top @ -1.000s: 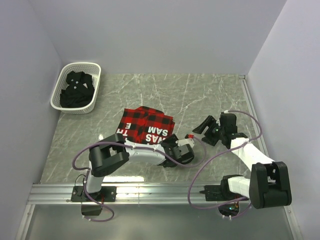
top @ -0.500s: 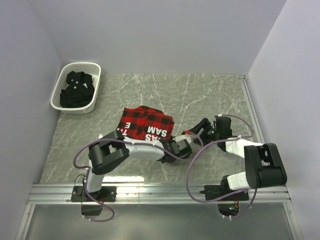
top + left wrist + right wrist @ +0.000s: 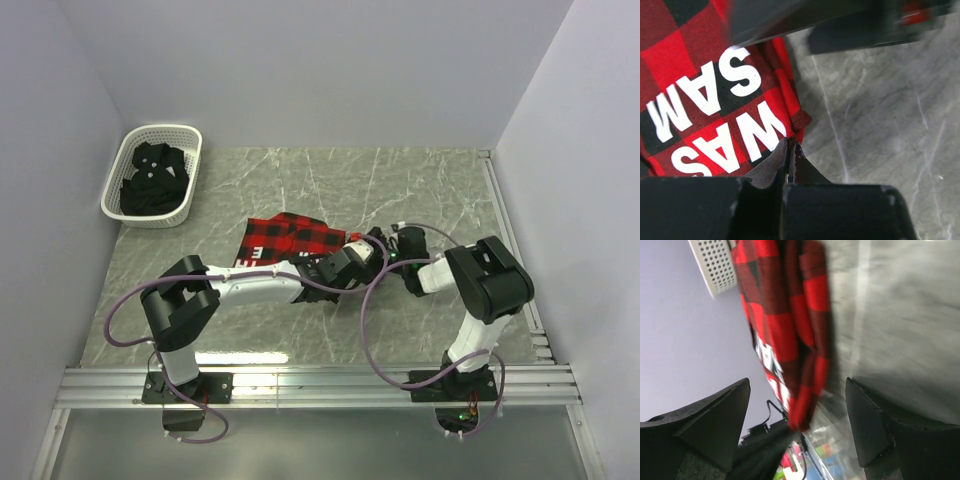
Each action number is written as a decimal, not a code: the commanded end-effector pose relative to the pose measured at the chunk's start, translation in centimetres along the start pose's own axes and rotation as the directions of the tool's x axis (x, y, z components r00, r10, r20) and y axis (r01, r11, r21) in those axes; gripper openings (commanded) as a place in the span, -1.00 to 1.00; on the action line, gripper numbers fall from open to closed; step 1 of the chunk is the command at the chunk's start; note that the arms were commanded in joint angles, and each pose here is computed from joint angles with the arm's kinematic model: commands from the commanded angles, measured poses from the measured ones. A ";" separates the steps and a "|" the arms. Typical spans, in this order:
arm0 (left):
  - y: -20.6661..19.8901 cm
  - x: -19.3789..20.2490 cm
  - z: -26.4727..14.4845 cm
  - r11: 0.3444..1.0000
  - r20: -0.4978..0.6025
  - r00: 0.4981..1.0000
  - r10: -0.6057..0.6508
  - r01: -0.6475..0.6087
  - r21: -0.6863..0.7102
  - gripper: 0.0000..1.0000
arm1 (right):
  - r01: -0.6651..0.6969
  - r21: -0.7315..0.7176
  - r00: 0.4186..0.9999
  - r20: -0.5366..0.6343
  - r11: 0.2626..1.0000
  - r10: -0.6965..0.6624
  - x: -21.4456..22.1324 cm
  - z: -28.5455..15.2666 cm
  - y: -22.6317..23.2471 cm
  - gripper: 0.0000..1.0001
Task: Fold and stack the long sleeve shirts
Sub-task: Fold the shirt, then neatly place the folded shirt to the corner
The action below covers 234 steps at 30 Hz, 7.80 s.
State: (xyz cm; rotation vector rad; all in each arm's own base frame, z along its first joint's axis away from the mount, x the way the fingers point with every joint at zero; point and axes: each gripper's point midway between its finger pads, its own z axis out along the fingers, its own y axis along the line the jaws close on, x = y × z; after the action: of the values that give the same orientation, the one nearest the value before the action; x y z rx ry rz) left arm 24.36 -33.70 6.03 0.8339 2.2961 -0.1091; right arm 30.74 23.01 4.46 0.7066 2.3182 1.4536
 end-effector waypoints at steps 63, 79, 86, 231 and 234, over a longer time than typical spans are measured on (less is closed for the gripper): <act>28.4 0.5 -14.6 0.661 0.445 0.666 -0.598 0.725 -0.196 0.99 | 0.852 0.156 0.503 -0.511 0.500 -0.697 -9.7 0.7 5.5 -1.00; 28.8 1.3 -14.2 0.637 0.442 0.661 -0.607 0.737 -0.227 0.99 | 0.233 0.936 0.434 -0.343 -0.264 -0.833 -26.8 -21.1 16.9 -1.00; 29.2 1.5 -13.9 0.624 0.440 0.653 -0.616 0.746 -0.233 0.99 | 0.016 0.840 0.407 -0.500 -0.542 -0.764 -27.3 -21.6 17.8 -1.00; 34.7 -2.6 -17.4 0.524 0.584 0.518 -0.625 0.833 -0.177 0.99 | -0.341 0.160 0.737 0.657 0.926 0.158 -9.4 -7.5 -6.6 -0.09; 34.8 -2.3 -17.3 0.521 0.581 0.521 -0.625 0.833 -0.187 0.99 | -0.356 0.123 0.727 0.659 0.927 0.192 -10.4 -6.6 -6.0 -0.33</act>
State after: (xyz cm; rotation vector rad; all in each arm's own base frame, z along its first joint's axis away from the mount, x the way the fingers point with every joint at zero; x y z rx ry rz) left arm 36.06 -2.91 24.20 -0.4797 1.9788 -0.1471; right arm 32.97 10.51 2.06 1.3712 1.9518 0.8335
